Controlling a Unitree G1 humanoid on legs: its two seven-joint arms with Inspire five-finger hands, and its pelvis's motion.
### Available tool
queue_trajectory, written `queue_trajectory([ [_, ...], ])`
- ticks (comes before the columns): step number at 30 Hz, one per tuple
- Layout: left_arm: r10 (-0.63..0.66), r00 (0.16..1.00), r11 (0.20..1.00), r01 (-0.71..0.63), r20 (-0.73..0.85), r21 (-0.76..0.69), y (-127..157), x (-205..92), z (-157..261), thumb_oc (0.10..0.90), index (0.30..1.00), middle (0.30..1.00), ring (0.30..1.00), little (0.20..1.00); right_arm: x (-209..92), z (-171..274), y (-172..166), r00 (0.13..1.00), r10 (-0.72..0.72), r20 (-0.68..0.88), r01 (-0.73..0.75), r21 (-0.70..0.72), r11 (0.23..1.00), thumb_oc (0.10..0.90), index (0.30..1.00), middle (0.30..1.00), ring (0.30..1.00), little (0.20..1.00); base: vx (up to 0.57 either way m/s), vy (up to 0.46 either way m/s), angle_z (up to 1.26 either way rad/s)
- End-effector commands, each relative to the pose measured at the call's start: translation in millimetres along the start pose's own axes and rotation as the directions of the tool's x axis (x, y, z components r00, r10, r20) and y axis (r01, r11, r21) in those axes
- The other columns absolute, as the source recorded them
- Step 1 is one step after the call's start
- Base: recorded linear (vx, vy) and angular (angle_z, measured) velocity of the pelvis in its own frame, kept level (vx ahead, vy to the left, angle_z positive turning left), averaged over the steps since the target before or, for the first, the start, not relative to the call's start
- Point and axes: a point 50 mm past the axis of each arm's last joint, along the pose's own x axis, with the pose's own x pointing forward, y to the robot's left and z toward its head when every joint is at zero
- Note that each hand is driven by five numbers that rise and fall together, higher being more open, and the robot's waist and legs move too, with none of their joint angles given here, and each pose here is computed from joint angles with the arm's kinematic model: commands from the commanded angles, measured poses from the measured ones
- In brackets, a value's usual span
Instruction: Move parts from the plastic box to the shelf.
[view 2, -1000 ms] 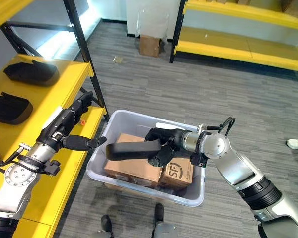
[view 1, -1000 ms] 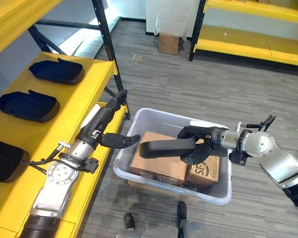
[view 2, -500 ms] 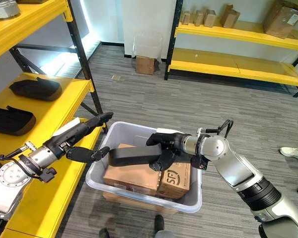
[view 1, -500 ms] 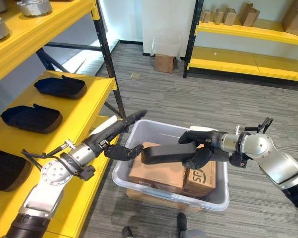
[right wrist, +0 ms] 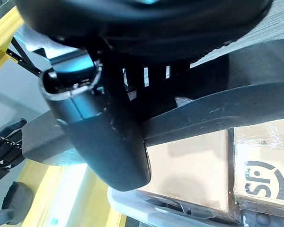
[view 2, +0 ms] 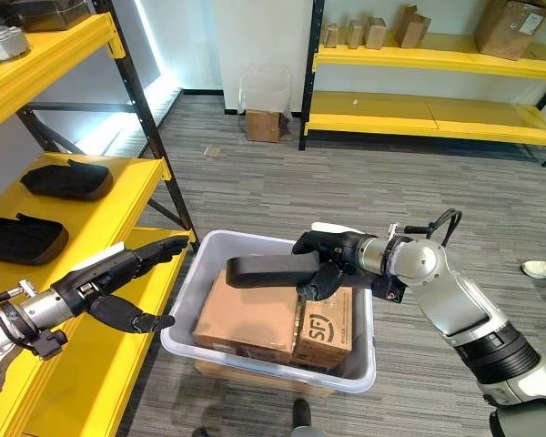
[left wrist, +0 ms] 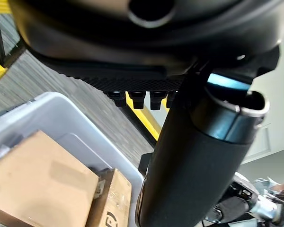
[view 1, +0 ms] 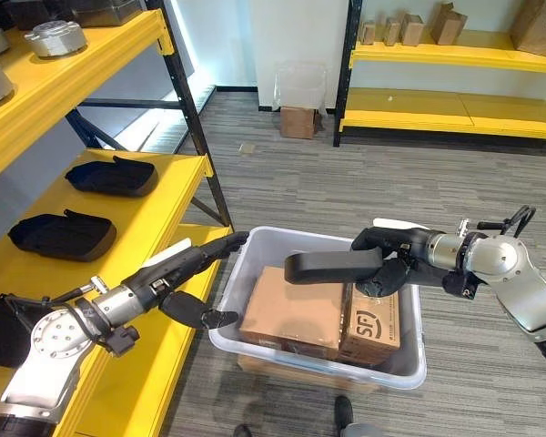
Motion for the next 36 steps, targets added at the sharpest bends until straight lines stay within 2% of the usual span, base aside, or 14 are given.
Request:
queue_trajectory([
  [1,0.047,0.972,0.995,-0.066,0.23,0.079,22.1,10.7,38.9,0.9,1.0,1.0,1.0,1.0,-14.3,51.1,-31.8,0.962,-0.135,0.236,0.168,-0.127,0.978,0.4,0.3,0.3,0.3,0.3,0.0,0.0,0.0],
  [10,-0.005,0.961,0.997,-0.016,0.277,0.075,8.9,35.9,41.2,0.9,1.0,1.0,1.0,1.0,4.9,83.3,-19.5,0.944,-0.067,0.324,0.12,-0.148,0.982,0.4,0.3,0.3,0.3,0.3,0.0,-0.001,-0.02],
  [24,-0.03,0.954,0.999,0.018,0.298,0.043,0.1,52.3,41.7,0.9,1.0,1.0,1.0,1.0,22.9,100.3,-2.8,0.916,-0.024,0.4,0.106,-0.184,0.977,0.4,0.3,0.3,0.3,0.3,0.0,0.0,0.0],
  [36,-0.112,0.953,0.992,0.123,0.28,-0.02,-20.2,63.2,33.4,0.9,1.0,1.0,1.0,1.0,27.5,114.4,-2.0,0.878,-0.077,0.472,0.199,-0.214,0.956,0.4,0.3,0.3,0.3,0.3,0.0,0.0,0.0],
])
